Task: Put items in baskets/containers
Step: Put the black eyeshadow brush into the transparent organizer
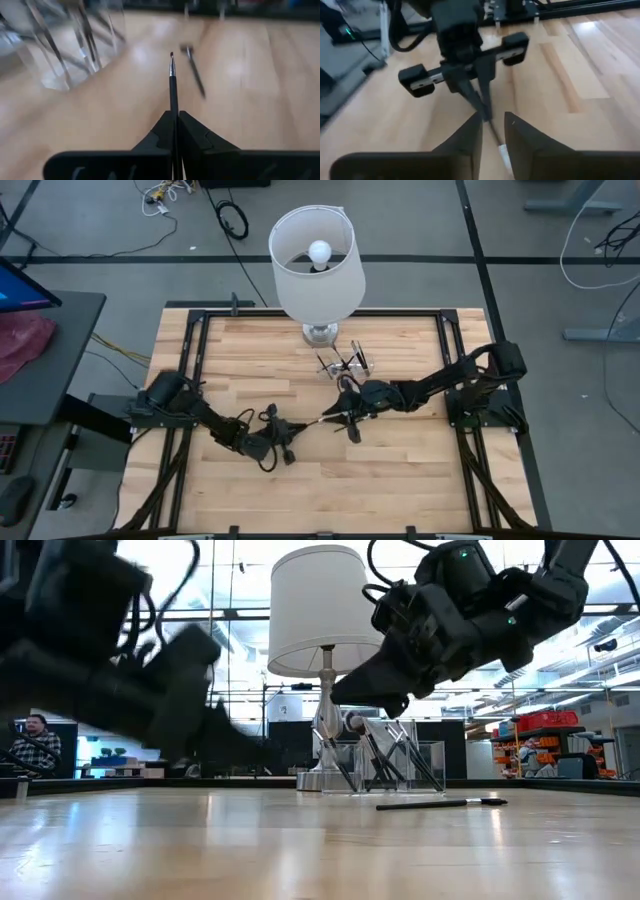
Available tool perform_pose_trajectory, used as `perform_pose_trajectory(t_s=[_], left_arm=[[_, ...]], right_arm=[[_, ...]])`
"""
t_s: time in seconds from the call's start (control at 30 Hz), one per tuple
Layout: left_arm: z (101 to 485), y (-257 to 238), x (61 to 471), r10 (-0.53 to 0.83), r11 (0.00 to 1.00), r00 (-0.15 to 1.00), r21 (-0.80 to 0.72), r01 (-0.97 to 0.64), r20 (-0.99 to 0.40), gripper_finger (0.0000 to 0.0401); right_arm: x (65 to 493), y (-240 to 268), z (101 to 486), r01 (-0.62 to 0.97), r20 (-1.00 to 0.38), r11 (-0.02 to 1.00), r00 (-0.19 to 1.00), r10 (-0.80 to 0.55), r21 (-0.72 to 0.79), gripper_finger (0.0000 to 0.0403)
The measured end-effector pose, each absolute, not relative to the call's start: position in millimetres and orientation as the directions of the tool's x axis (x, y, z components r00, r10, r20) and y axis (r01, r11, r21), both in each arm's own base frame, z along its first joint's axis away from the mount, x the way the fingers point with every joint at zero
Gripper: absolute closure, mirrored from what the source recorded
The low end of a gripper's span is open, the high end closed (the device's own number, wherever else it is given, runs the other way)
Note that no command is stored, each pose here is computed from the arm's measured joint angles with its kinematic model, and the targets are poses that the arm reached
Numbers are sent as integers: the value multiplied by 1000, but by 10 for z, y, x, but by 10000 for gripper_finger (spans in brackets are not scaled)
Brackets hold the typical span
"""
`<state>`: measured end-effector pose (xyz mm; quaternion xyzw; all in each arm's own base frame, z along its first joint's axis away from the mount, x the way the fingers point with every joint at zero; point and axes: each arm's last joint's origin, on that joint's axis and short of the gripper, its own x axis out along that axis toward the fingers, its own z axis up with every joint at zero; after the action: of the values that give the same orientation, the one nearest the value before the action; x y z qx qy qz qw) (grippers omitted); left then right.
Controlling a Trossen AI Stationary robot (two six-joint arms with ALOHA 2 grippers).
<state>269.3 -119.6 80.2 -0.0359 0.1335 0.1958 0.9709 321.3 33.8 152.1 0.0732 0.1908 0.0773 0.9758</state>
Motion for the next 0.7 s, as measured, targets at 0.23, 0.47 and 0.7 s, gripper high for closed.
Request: perform_pose_trajectory(t_s=[0.23, 0.47, 0.7], left_arm=[[1259, -1207, 2691, 445, 895, 888, 16, -446, -117, 388], [1357, -1124, 2730, 454, 891, 887, 19, -454, -82, 384], [1416, -1105, 2746, 451, 893, 892, 2, -451, -42, 391]], right_arm=[[3223, 406, 1423, -110, -385, 967, 902, 193, 228, 284], [3309, 427, 1495, -145, -209, 967, 959, 189, 210, 272], [3337, 427, 1564, -160, -98, 959, 977, 188, 234, 270]])
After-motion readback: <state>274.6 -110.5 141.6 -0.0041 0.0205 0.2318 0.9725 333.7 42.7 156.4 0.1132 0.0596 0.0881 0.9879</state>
